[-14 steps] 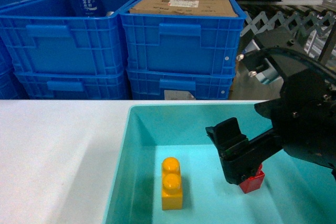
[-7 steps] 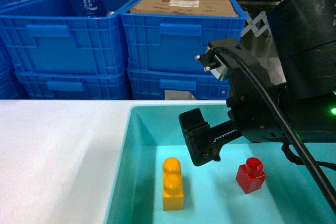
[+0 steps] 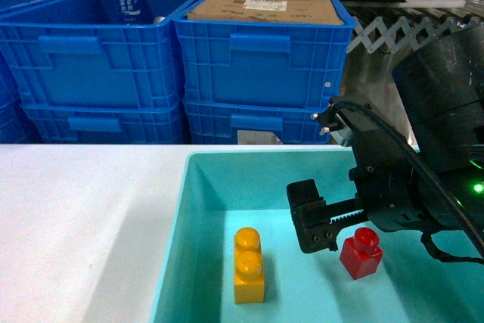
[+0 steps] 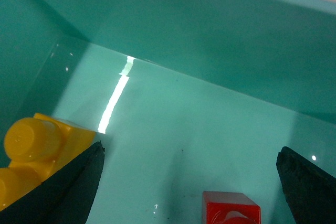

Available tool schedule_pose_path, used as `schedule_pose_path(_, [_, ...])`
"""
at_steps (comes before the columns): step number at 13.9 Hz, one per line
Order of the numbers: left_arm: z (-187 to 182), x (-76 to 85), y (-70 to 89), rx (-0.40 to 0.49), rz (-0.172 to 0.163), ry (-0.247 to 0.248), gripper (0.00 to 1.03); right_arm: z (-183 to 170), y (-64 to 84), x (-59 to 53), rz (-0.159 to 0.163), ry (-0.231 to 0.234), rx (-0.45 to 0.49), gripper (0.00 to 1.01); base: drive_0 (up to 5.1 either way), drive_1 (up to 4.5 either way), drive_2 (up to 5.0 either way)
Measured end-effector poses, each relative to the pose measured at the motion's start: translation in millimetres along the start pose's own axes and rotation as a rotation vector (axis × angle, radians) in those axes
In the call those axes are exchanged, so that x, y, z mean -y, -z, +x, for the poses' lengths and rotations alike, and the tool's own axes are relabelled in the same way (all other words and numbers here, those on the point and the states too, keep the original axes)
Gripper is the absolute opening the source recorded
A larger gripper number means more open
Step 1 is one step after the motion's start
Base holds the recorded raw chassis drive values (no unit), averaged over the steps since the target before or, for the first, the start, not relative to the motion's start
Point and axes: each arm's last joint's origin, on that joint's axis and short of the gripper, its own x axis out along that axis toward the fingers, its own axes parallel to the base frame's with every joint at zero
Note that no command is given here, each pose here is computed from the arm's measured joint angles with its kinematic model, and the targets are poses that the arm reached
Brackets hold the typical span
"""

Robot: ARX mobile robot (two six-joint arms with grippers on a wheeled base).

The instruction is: Pick red block from blue box to shelf

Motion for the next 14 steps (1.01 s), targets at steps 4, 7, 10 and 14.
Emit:
schedule_pose_path(4, [0,0.0,0.0,0.0,0.0,0.0,0.98,9,17.5,7.0,0.037,0.052,-0.042,0.98,0.0,0.0,0.0])
schedule_pose_path(7, [0,0.0,0.0,0.0,0.0,0.0,0.98,12,23.2,2.7,0.043,0.066,-0.065,0.98,0.0,0.0,0.0])
schedule_pose_path(10, [0,0.0,0.0,0.0,0.0,0.0,0.98,17,29.8,2.3,0.049,0.085,-0.083,0.98,0.0,0.0,0.0])
schedule_pose_path(14, [0,0.0,0.0,0.0,0.0,0.0,0.98,16,31.8,3.7,0.072,0.132,-0.071,0.98,0.0,0.0,0.0])
